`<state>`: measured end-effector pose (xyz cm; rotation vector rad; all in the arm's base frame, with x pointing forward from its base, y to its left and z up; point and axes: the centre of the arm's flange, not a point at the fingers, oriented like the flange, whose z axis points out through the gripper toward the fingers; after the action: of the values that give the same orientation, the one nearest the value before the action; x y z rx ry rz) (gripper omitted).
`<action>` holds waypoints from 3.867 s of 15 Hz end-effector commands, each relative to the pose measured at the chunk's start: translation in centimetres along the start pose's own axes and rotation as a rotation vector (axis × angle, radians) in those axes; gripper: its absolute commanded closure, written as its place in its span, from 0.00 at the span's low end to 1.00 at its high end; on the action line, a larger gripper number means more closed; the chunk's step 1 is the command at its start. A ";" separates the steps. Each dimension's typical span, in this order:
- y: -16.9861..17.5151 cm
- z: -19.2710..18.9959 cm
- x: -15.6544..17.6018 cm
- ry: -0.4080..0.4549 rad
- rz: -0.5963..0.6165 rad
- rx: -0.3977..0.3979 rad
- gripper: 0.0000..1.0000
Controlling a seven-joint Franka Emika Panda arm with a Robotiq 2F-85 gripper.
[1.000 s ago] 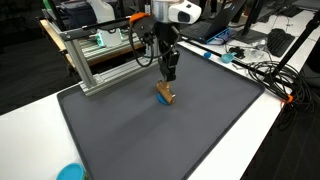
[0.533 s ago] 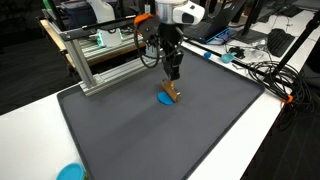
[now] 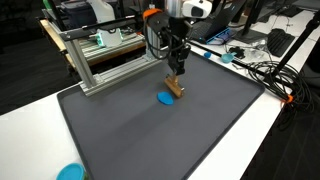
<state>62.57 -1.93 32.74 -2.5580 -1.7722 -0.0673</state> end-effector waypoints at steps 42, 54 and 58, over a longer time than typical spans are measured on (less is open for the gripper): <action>2.6 9.3 5.6 -0.458 0.240 0.028 0.79; 3.3 10.0 4.1 -0.485 0.325 0.031 0.79; 3.2 10.5 4.3 -0.485 0.340 0.041 0.79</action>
<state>68.46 3.22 29.09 -3.0197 -1.4750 0.5214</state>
